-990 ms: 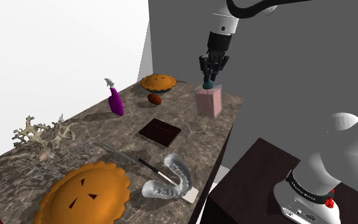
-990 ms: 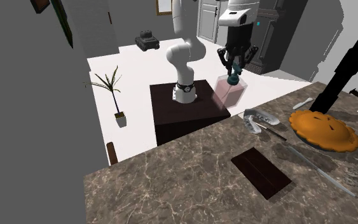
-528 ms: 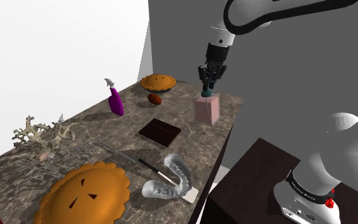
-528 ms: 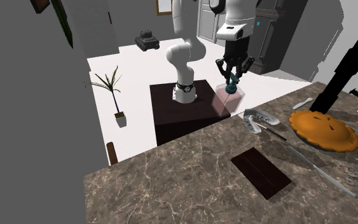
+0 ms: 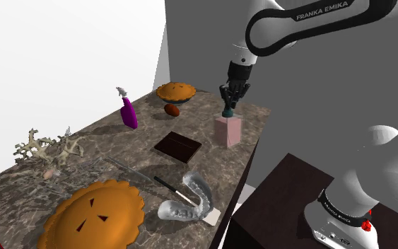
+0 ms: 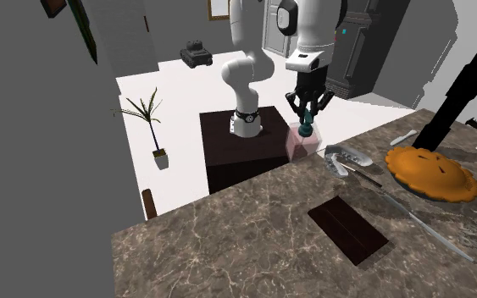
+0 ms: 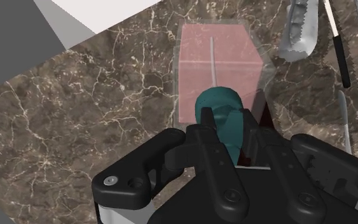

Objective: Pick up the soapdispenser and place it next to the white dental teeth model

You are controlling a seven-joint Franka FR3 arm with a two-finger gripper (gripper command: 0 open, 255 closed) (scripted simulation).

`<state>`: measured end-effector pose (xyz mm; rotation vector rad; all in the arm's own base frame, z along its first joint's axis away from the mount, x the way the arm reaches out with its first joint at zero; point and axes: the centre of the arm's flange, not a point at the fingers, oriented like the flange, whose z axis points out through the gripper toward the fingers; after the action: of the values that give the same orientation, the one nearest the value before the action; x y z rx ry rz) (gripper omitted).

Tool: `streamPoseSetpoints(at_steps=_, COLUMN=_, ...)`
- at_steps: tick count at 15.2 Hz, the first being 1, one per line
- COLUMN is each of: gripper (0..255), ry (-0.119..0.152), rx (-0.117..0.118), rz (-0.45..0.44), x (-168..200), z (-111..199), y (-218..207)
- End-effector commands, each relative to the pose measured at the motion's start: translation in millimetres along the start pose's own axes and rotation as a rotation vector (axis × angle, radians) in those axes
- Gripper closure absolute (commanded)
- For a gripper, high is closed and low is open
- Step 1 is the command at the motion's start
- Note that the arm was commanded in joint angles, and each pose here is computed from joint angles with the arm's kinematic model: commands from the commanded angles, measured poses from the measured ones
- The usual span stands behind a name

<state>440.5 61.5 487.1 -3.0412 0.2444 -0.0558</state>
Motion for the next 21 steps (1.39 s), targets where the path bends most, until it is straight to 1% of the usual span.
streamPoseSetpoints(at_steps=1, gripper=255, ry=0.001, rx=0.0, rz=0.0, x=0.8, z=11.6, y=0.9)
streamPoseSetpoints(at_steps=21, gripper=255, ry=0.001, rx=0.0, rz=0.0, x=-2.2, z=116.7, y=10.7)
